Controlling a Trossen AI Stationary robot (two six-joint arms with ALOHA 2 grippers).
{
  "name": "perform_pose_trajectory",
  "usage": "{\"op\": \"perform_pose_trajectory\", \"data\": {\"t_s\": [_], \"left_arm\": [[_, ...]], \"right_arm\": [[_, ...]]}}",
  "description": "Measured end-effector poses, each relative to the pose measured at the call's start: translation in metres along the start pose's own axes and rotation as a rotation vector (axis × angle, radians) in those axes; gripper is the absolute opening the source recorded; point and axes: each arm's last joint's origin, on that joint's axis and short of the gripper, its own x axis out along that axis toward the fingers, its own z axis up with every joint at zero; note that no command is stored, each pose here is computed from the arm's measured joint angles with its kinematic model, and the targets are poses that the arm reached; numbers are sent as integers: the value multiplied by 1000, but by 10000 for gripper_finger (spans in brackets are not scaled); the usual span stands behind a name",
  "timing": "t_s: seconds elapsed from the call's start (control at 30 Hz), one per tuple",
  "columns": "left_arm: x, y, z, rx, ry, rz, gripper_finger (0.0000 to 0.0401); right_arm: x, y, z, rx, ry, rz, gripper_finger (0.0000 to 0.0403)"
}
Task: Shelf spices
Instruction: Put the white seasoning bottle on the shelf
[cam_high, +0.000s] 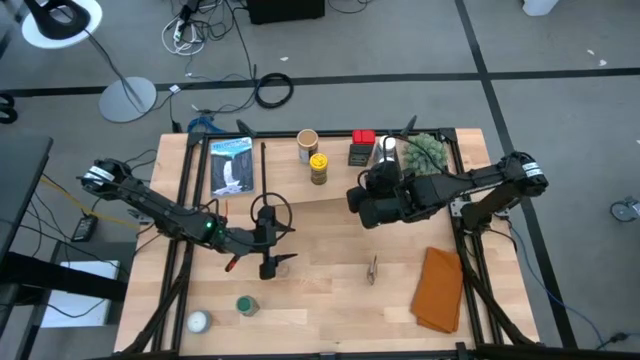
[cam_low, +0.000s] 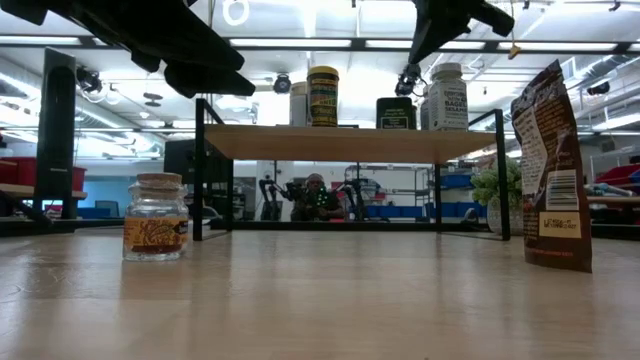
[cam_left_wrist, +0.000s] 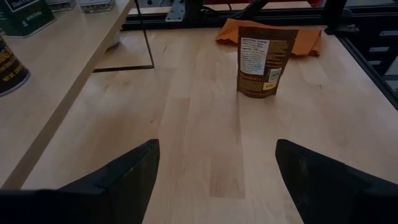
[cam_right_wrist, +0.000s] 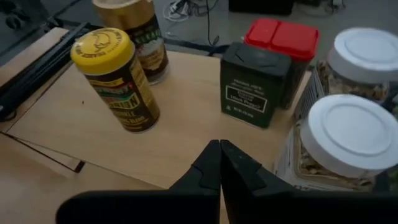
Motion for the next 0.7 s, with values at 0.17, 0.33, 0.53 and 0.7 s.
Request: {"op": "perform_pose_trajectory", "data": {"t_s": [0.17,0.33,0.53,0.7], "left_arm": [[0,0,0,0,0,0,326],[0,0,-1,0,9,2,326],[0,0,-2,-12,19,4,326],[0,0,-2,-13,19,4,326]], "right_arm": [[6,-2,3,22,47,-6,2],[9,-7,4,25,68,-42,2],[10,-19,2,39,90,-137,1],[10,-23,3,17,81,-170,1]]}}
